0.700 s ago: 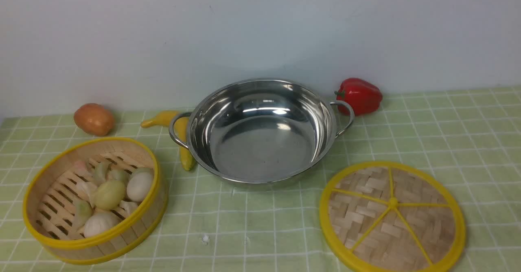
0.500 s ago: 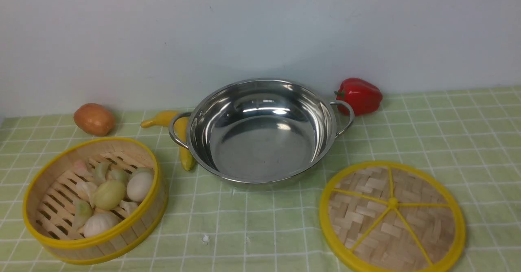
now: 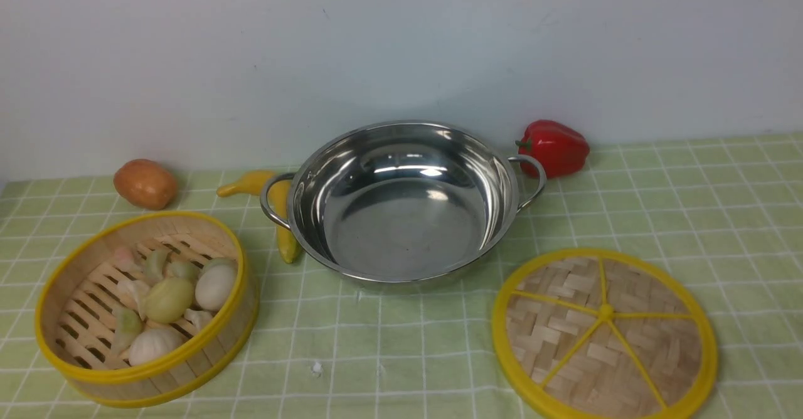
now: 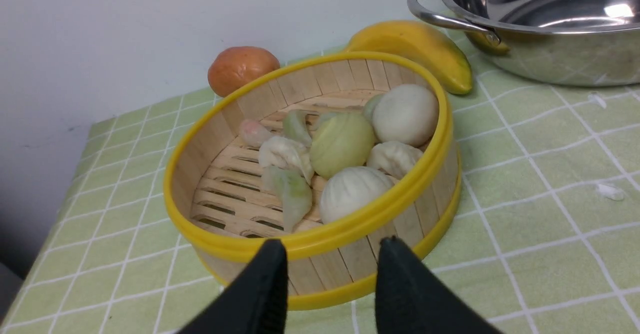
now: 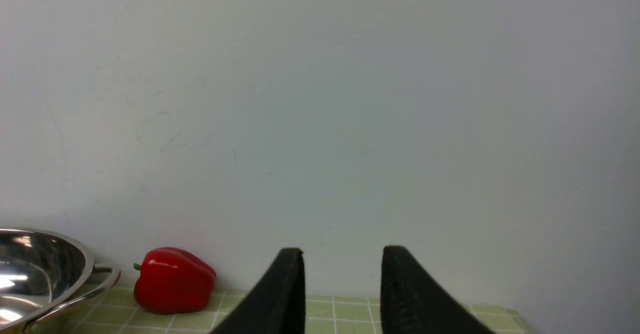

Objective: Place the steamer in the pot on the green tablecloth, and put the lid on the steamer.
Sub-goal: 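Grasp the rim of the steamer basket holding the buns with the left gripper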

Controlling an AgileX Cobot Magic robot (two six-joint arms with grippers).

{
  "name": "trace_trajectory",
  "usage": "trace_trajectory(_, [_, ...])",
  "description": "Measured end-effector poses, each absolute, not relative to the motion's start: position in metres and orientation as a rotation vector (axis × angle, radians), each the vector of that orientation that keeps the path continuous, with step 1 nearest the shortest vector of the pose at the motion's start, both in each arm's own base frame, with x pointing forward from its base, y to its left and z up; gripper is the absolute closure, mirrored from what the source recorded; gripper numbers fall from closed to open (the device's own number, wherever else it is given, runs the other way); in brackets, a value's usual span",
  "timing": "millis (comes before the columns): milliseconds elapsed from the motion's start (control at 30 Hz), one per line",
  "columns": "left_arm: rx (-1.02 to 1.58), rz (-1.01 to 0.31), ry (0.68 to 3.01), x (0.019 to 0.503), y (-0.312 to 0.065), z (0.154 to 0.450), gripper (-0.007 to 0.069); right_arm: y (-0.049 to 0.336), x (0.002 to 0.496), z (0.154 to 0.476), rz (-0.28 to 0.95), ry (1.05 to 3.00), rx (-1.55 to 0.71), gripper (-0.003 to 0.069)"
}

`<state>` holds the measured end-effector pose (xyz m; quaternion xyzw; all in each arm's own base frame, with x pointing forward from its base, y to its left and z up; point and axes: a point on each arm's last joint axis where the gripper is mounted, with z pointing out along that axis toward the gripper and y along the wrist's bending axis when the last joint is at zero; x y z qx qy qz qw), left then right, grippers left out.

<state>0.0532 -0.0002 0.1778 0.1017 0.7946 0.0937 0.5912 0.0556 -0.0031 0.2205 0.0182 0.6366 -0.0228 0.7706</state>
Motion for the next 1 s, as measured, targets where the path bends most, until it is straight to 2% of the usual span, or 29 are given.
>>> trace_trajectory(167, [0.241,0.222,1.848,0.053,0.000,0.178,0.0382,-0.003,0.056,0.221,-0.049,1.380,0.039,0.0417])
trace_trajectory(267, [0.201,0.168,1.848,0.053,-0.002,0.178,0.0382,-0.003,0.056,0.221,0.008,1.378,0.091,0.0417])
trace_trajectory(367, [0.003,-0.090,1.831,0.054,-0.009,0.180,0.0382,-0.005,0.055,0.221,0.260,1.345,0.320,0.0417])
trace_trajectory(533, [-0.316,-0.529,1.746,0.054,-0.019,0.188,0.0382,-0.007,0.055,0.221,0.585,1.256,0.611,0.0417])
trace_trajectory(600, [-0.412,-0.671,1.699,0.054,-0.022,0.192,0.0382,-0.008,0.055,0.221,0.647,1.234,0.668,0.0417])
trace_trajectory(733, [-0.530,-0.845,1.627,0.054,-0.025,0.197,0.0382,-0.008,0.055,0.221,0.683,1.221,0.700,0.0417])
trace_trajectory(867, [-0.567,-0.880,1.597,0.054,-0.024,0.199,0.0382,-0.008,0.055,0.221,0.689,1.218,0.705,0.0417])
trace_trajectory(1000, [-0.600,-0.873,1.560,0.055,-0.021,0.201,0.0382,-0.009,0.055,0.222,0.754,1.181,0.757,0.0417])
